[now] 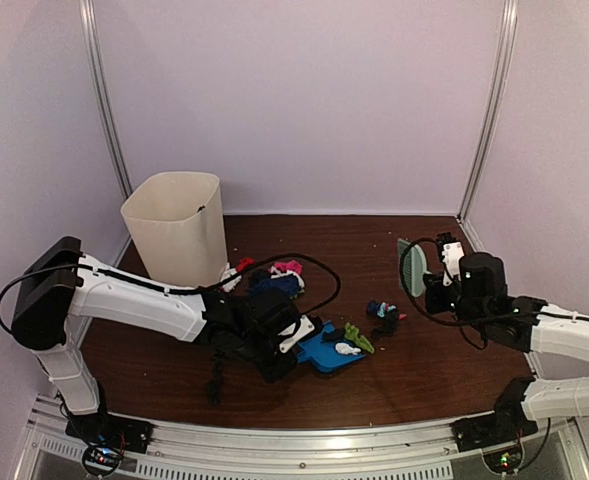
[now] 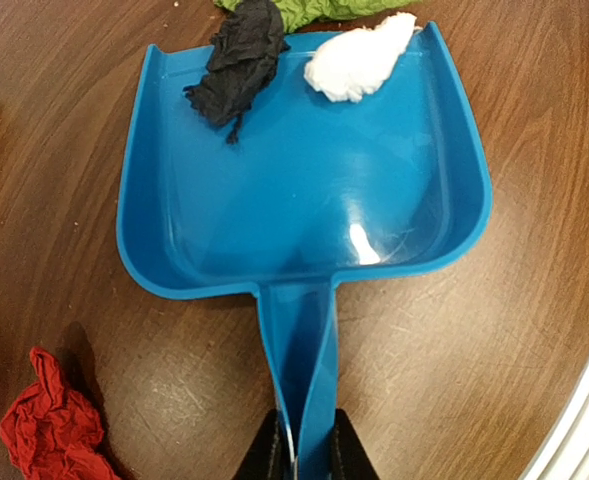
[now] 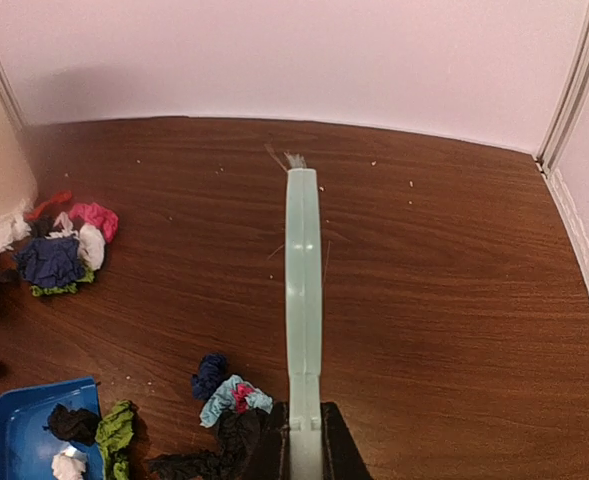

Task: Sweep away the paper scraps from the table
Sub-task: Sweep the paper scraps into the dustpan.

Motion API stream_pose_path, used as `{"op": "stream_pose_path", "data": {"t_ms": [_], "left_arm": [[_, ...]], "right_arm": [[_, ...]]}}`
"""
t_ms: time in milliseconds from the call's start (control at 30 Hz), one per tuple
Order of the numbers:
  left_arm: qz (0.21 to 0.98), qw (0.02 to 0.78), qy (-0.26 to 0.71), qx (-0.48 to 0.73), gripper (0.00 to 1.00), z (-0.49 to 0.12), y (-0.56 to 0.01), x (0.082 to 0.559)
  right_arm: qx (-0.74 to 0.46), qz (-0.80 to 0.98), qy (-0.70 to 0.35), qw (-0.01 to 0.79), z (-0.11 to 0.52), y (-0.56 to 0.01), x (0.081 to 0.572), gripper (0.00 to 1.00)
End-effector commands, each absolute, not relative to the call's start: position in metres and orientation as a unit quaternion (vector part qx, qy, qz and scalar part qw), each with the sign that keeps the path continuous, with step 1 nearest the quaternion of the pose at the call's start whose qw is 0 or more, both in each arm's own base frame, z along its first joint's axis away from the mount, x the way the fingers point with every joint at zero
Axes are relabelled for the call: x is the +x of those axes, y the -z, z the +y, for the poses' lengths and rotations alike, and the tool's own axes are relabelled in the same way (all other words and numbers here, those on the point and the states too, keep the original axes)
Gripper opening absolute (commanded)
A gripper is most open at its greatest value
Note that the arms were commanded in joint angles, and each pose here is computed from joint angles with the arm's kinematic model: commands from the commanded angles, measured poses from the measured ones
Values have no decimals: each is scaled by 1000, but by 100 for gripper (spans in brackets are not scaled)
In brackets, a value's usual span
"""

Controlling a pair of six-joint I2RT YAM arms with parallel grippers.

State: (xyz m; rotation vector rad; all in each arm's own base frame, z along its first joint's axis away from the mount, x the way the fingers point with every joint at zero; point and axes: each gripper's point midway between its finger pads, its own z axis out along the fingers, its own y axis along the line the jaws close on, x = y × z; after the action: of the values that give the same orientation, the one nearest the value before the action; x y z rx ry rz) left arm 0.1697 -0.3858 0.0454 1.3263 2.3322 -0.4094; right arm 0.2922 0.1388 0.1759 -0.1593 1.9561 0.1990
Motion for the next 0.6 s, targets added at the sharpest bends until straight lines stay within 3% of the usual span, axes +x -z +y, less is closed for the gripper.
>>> {"op": "stream_pose_path", "data": {"t_ms": [0, 567], "left_arm": [[831, 212, 157, 490, 0, -393, -43, 166], [832, 233, 113, 490, 0, -383, -38, 180]], "right_arm": [[-65, 846, -41, 528, 136, -176, 302, 0], [-240, 881, -137, 385, 227, -101, 282, 0]]}}
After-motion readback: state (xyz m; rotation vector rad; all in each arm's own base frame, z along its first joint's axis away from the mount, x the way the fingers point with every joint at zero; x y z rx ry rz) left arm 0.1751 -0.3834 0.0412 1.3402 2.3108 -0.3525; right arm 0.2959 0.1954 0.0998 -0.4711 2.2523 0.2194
